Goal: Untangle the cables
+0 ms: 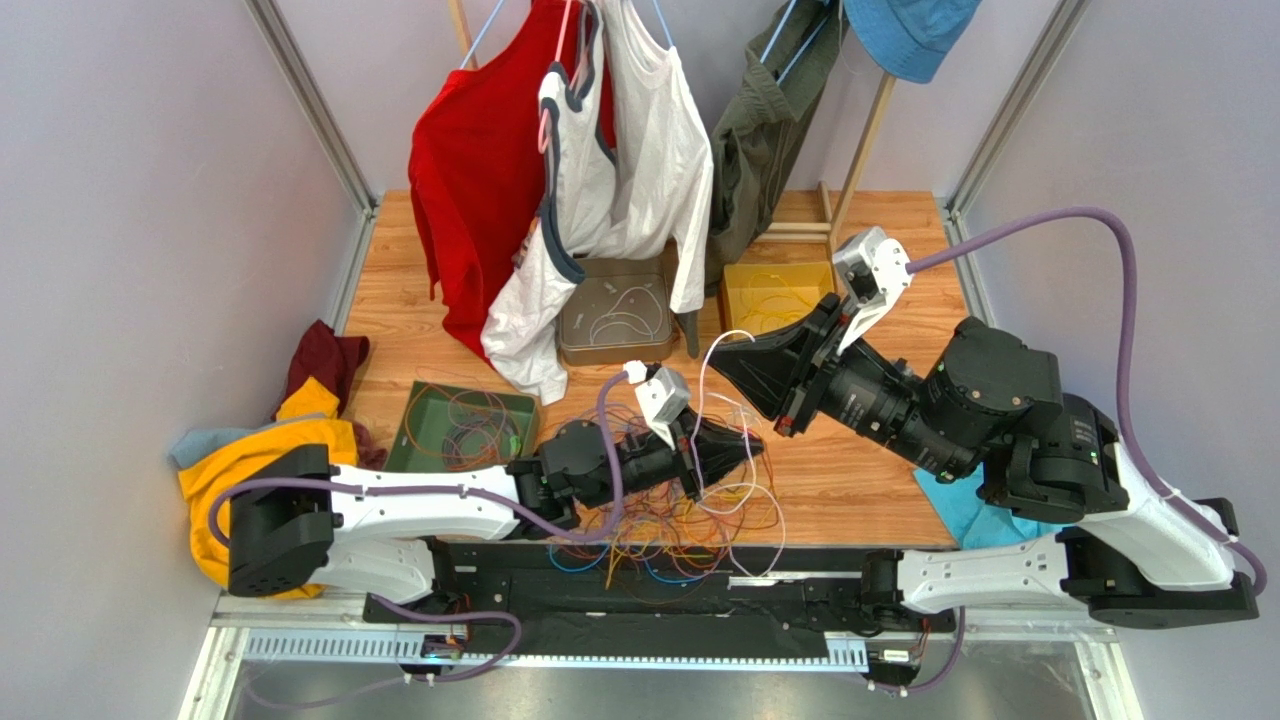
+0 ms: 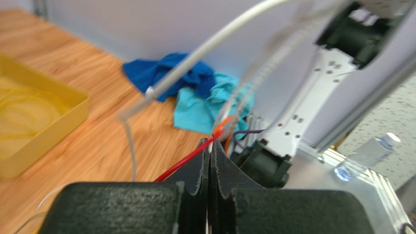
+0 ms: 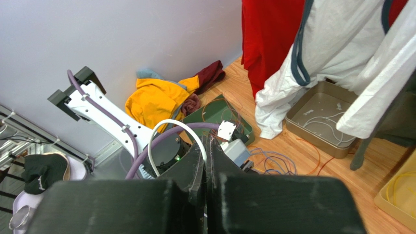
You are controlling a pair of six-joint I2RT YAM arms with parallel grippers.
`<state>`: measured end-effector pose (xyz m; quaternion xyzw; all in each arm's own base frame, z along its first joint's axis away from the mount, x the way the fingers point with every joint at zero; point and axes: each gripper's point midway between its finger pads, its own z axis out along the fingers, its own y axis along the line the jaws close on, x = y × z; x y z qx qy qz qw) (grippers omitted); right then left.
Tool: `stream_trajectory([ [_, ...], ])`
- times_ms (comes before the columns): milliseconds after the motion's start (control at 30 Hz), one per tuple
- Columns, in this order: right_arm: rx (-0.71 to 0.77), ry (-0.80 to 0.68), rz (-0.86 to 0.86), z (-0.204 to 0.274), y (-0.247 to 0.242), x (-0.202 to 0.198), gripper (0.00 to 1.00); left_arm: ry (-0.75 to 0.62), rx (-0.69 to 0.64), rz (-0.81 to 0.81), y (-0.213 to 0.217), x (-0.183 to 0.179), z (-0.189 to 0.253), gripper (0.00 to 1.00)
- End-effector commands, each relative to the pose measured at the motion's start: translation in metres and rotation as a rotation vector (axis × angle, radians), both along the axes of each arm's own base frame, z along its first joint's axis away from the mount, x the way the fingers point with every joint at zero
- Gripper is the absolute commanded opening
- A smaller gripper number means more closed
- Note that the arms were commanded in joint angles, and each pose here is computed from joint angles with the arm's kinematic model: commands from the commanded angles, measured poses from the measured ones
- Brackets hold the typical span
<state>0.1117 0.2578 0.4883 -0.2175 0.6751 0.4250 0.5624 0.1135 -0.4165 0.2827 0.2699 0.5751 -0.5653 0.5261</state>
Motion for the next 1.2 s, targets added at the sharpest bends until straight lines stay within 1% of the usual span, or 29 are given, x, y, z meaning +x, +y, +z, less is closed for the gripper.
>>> stream_trajectory([
  [0,0.050,-0.033,-0.063,0.018,-0.027,0.005,0.00,0.207,0.197,0.297,0.024,0.047,-0.045,0.00],
  [33,0.052,-0.042,-0.100,0.020,-0.038,0.010,0.00,0.259,0.274,0.336,0.035,0.051,-0.072,0.00],
  [67,0.052,-0.049,-0.116,0.021,-0.043,0.011,0.00,0.311,0.303,0.368,0.044,0.055,-0.089,0.00],
  [100,0.039,-0.062,-0.137,0.020,-0.049,0.014,0.00,0.419,0.322,0.421,0.060,0.061,-0.117,0.00],
  [167,0.039,-0.073,-0.180,0.022,-0.061,0.019,0.00,0.528,0.362,0.468,0.079,0.062,-0.152,0.00],
  [200,0.033,-0.079,-0.193,0.022,-0.065,0.020,0.00,0.617,0.385,0.501,0.095,0.060,-0.184,0.00],
  [233,0.036,-0.080,-0.205,0.022,-0.070,0.021,0.00,0.656,0.389,0.516,0.102,0.058,-0.197,0.00],
  [267,0.035,-0.082,-0.212,0.022,-0.072,0.022,0.00,0.724,0.416,0.548,0.115,0.053,-0.222,0.00],
  [400,0.015,-0.095,-0.246,0.022,-0.082,0.026,0.00,0.828,0.507,0.599,0.134,0.041,-0.265,0.00],
  [567,0.029,-0.108,-0.263,0.030,-0.092,0.026,0.00,0.951,0.673,0.646,0.154,0.021,-0.320,0.00],
  [667,0.021,-0.111,-0.264,0.031,-0.092,0.027,0.00,0.995,0.715,0.600,0.153,0.009,-0.338,0.00],
  [700,0.013,-0.110,-0.262,0.029,-0.090,0.027,0.00,1.001,0.674,0.550,0.141,0.008,-0.334,0.00],
  [767,0.007,-0.111,-0.261,0.028,-0.089,0.027,0.00,1.002,0.663,0.494,0.139,0.000,-0.338,0.15],
  [800,-0.001,-0.111,-0.260,0.027,-0.088,0.027,0.00,0.992,0.618,0.469,0.131,0.002,-0.331,0.25],
  [833,0.003,-0.111,-0.263,0.029,-0.089,0.027,0.00,0.987,0.612,0.463,0.131,0.002,-0.331,0.40],
  [900,-0.002,-0.120,-0.267,0.032,-0.090,0.028,0.00,0.969,0.610,0.452,0.132,0.001,-0.328,0.54],
  [933,0.010,-0.125,-0.268,0.039,-0.093,0.028,0.00,0.958,0.607,0.450,0.133,0.002,-0.326,0.63],
  [967,0.010,-0.135,-0.269,0.043,-0.096,0.028,0.00,0.949,0.603,0.454,0.134,0.003,-0.325,0.68],
  [1000,0.009,-0.137,-0.271,0.045,-0.095,0.028,0.00,0.945,0.602,0.459,0.136,0.003,-0.324,0.78],
  [1167,0.048,-0.164,-0.271,0.068,-0.104,0.026,0.00,0.918,0.580,0.482,0.143,0.007,-0.319,0.78],
])
